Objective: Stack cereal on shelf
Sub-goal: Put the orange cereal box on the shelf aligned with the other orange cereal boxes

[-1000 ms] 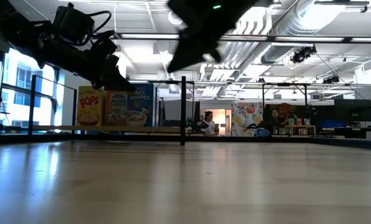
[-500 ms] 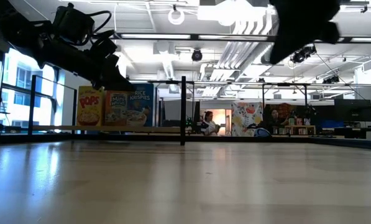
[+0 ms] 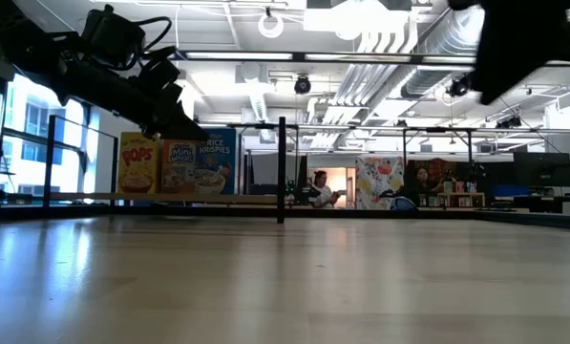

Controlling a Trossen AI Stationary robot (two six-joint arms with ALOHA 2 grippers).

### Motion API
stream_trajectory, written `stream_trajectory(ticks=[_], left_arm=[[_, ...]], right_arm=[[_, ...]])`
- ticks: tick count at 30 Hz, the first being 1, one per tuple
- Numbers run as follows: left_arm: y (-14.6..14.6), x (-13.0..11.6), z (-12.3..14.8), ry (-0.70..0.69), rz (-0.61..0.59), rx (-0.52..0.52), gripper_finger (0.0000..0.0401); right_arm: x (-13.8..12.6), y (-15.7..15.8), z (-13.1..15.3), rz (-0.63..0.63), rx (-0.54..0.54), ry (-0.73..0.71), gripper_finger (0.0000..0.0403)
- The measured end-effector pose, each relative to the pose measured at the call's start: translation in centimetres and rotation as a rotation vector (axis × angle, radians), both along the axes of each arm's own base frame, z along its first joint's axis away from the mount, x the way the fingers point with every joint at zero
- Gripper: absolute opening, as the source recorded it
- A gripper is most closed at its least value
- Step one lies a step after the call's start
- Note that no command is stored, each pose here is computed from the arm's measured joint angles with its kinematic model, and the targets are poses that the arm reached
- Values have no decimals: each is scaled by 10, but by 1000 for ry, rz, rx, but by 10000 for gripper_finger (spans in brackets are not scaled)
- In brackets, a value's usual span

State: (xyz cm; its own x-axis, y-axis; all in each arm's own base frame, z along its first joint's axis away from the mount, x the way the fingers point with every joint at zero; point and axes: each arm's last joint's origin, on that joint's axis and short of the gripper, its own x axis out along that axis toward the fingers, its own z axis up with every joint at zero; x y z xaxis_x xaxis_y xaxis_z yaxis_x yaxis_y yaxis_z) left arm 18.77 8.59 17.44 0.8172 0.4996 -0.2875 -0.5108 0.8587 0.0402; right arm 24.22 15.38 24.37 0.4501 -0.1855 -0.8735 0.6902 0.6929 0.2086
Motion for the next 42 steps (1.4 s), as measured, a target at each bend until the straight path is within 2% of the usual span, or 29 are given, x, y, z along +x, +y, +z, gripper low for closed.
stream_trajectory(ticks=[7,13,17,20,32,42], left_arm=[[0,0,0,-1,0,2,0],[0,0,0,-1,0,3,0],[0,0,0,-1,0,3,0],[0,0,0,0,0,3,0],[0,0,0,2,0,2,0],[0,0,0,2,0,1,0]], right_arm=[[-19,14,-4,-27,151,165,242],[-37,21,17,-105,180,298,288],[-46,25,38,-152,184,348,293],[-57,30,41,-180,200,416,293],[-93,65,18,-248,292,469,293],[-99,79,-1,-262,235,547,281]])
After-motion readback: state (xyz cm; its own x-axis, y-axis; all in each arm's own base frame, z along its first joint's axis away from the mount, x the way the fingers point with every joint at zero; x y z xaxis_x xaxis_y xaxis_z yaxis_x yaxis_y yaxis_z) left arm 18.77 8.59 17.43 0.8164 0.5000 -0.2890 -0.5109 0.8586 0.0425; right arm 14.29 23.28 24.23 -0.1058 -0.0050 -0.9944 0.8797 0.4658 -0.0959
